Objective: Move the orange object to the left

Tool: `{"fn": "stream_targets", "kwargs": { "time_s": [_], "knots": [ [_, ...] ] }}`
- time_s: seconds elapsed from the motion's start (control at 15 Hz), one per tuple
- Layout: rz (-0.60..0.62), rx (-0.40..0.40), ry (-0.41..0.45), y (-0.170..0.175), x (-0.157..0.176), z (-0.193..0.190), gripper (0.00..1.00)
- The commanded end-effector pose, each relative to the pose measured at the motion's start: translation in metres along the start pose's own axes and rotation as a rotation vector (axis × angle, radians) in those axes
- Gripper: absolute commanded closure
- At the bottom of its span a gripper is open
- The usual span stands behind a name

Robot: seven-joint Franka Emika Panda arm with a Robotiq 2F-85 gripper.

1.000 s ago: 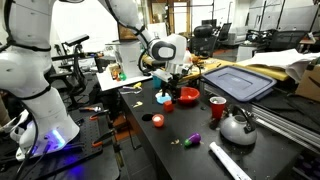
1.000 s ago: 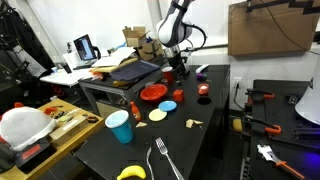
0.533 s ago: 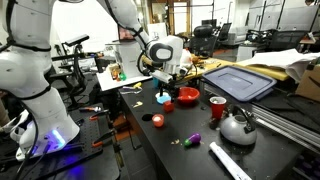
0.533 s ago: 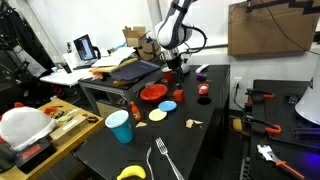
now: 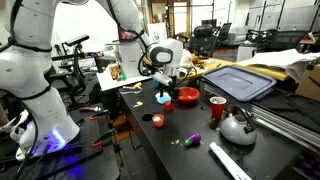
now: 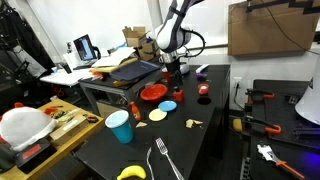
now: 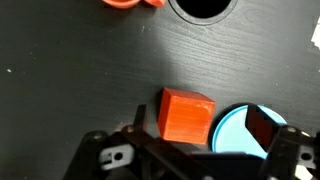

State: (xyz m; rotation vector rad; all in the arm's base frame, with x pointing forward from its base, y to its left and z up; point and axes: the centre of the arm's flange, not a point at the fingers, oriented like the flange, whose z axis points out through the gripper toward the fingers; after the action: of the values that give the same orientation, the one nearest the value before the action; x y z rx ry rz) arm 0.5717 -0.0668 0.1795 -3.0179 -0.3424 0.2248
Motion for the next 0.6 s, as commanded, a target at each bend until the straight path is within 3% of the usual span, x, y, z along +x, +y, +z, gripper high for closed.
{"fn": "stream_targets", "kwargs": {
  "time_s": [0.0, 0.47, 0.53],
  "knots": [
    [0.005, 0.010, 0.037, 0.006, 0.013, 0.012, 0.00],
    [0.018, 0.019, 0.026, 0.019, 0.022, 0.035, 0.00],
    [0.021, 0.018, 0.025, 0.020, 0.023, 0.037, 0.09]
  ]
}}
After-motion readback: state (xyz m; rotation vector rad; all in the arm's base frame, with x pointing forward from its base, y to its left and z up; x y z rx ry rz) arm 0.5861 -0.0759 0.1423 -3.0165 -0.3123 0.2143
